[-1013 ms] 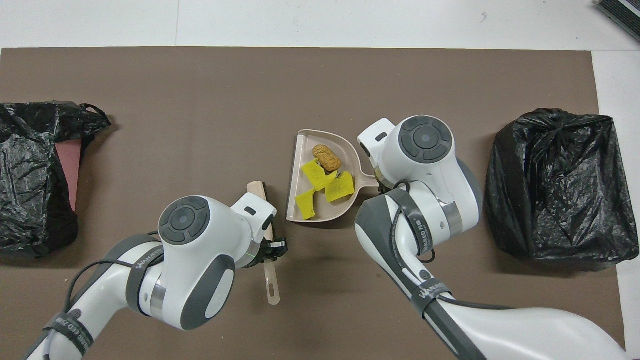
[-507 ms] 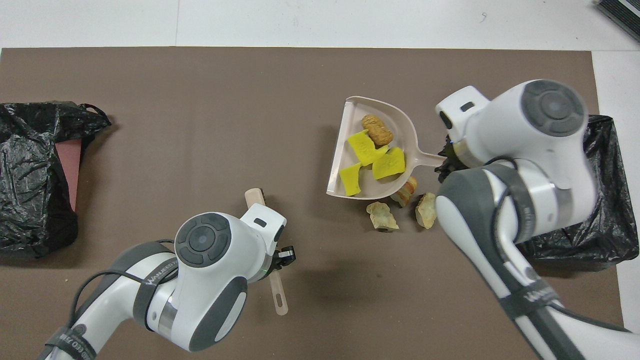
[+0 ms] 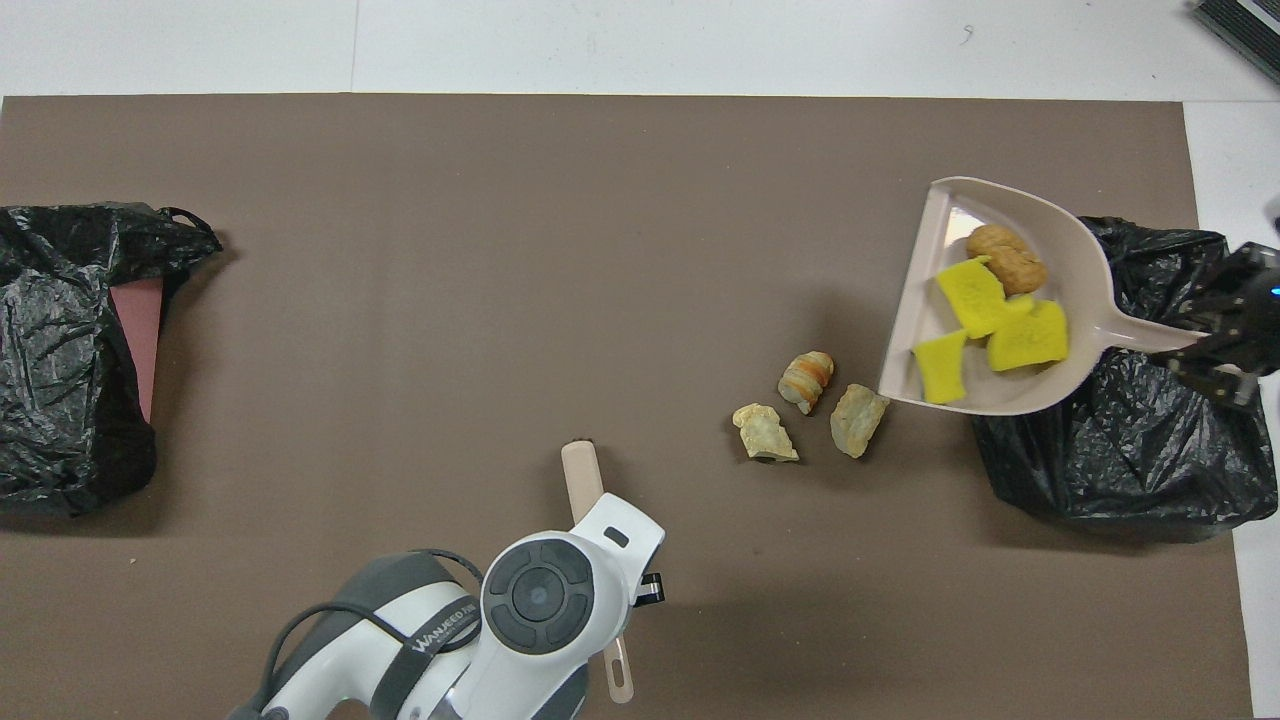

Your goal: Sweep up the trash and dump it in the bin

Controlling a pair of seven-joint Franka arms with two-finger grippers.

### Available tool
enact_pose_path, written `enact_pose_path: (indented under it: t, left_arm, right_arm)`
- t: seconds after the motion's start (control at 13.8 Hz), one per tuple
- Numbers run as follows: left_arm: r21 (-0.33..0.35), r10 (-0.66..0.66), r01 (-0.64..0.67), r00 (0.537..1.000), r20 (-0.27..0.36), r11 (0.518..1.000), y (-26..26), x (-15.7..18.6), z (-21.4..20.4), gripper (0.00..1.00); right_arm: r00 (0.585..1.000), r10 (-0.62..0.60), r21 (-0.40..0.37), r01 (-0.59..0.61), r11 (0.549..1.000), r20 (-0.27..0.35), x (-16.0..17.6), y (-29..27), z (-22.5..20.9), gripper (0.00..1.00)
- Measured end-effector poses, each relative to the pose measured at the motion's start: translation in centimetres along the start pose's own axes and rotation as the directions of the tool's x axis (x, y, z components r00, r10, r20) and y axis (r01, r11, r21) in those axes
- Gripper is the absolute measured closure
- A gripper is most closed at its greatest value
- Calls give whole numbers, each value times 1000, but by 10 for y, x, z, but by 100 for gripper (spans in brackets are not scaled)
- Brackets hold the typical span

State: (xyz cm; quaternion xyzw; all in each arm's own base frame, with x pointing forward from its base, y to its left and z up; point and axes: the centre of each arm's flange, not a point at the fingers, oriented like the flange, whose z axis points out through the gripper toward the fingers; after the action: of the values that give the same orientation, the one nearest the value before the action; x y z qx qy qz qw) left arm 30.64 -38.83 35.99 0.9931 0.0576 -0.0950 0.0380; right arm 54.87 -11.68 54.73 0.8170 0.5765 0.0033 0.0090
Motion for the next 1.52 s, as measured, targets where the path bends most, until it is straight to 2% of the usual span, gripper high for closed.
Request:
enact_pose_path:
  t: [0.14,0.29,0.36,0.43,0.65,0.8,0.87,1.23,1.38,1.52]
  left_arm:
    - [-2,-1,1,1000,-6,1000,0,-1,8,75]
    - [-8,-7,7,1000,-12,1000,-1,3,13,75]
    - [-8,-8,8,1000,-12,1000,-1,4,15,75]
    - [-9,-9,9,1000,-12,1000,-2,4,15,69]
    - [-20,-26,25,999,-19,999,-4,12,10,38]
    - [-50,-44,43,998,-37,998,-13,36,-5,11]
    - [-69,-46,43,998,-51,997,-20,53,-16,1]
    - [-147,-28,5,987,-156,989,-73,144,-92,0]
    - [-162,-19,-11,983,-184,987,-96,175,-129,0]
    - [-162,6,-41,977,-211,986,-127,201,-163,0]
  right_arm:
    - [999,-15,-1,15,1000,32,-69,5,0,69]
    - [987,-67,-9,69,998,147,-123,6,-4,69]
    - [972,-102,-14,108,994,213,-137,7,-7,69]
    - [950,-139,-12,148,989,279,-143,9,-9,69]
    - [862,-232,17,251,968,450,-142,14,-14,69]
    - [806,-285,35,314,949,519,-128,19,-10,69]
    - [776,-312,52,340,939,548,-122,21,-5,69]
    - [602,-385,125,428,895,699,-85,25,1,69]
    - [575,-363,114,422,899,733,-78,26,-1,69]
    - [567,-306,97,368,925,765,-71,22,-3,69]
